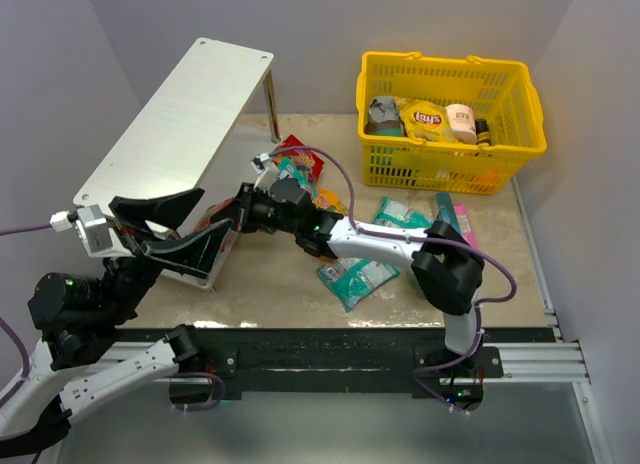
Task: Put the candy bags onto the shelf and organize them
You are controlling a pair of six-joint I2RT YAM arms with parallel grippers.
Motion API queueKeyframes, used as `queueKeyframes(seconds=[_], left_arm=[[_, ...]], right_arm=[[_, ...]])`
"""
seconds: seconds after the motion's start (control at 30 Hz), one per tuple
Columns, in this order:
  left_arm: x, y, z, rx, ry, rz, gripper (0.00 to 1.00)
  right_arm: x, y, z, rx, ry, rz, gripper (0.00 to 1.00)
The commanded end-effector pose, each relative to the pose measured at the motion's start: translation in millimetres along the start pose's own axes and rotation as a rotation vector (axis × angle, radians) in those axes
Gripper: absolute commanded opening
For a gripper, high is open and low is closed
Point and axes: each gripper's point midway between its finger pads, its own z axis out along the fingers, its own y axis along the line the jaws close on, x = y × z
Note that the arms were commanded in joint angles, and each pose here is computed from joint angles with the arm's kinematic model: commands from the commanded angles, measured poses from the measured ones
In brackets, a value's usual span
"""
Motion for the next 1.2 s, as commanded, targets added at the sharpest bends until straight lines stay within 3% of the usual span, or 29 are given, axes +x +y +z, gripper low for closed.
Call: queueKeyframes(seconds=[0.0,0.2,0.53,0.73,0.87,1.17], left_arm=[[-17,2,-4,-0.016,-0.036,0.004,1.00],[-12,6,-6,-0.038,-0.017,0.002,0.99],[-8,11,-6,-0.062,-0.006,0.003,0.99],[-5,14,-5,-0.080,-0.004,0.005,0.99],[-3,15,-5,-0.086,0.001,0.005,1.00],[0,19,-5,-0.103,0.008,0.009,1.00]], right_arm=[[-8,6,25,-0.066,-0.045,-0.025,0.00],[39,-60,48,0.057,0.059,0.065,0.00],[59,-106,63,0.233,0.162,0.041,0.01],[68,-108,68,0.249,0.131,0.209,0.05],[71,-118,71,0.301,0.102,0.219,0.08],[81,-120,64,0.315,0.152,0.207,0.43]])
